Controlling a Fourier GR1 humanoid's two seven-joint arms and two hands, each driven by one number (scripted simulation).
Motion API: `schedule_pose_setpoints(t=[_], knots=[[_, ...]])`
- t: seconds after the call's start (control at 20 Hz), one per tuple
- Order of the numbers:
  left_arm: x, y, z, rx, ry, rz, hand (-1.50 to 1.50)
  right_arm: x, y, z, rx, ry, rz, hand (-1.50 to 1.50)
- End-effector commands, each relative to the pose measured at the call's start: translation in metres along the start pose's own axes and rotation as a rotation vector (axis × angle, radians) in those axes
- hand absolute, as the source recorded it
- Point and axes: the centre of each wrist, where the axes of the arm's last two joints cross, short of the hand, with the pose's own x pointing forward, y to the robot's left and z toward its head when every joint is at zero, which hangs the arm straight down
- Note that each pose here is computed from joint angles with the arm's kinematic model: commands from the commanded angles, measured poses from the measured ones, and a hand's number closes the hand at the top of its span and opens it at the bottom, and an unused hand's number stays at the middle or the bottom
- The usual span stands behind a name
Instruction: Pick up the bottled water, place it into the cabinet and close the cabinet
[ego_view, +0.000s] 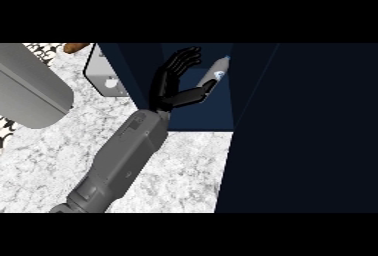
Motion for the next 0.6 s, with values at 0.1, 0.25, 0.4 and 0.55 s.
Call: schedule_pose_setpoints(t=[0.1, 0.25, 0.4, 0.55], knots=[[-0.008, 0.009, 0.058, -0.005, 0.041, 0.025, 1.5, 0.022, 0.003, 0.007, 0.06, -0.042, 0.086, -1.5], [0.007, 0.021, 0.066, -0.02, 0.047, 0.023, 1.5, 0.024, 0.005, 0.009, 0.182, 0.025, 0.14, 1.5], [-0.001, 0.027, 0.114, -0.004, 0.051, 0.029, 1.5, 0.011, 0.011, 0.005, 0.248, 0.066, 0.134, 1.5], [0.024, 0.048, 0.132, 0.008, 0.016, 0.016, 1.5, 0.027, 0.014, 0.005, 0.3, 0.128, 0.057, 1.5]])
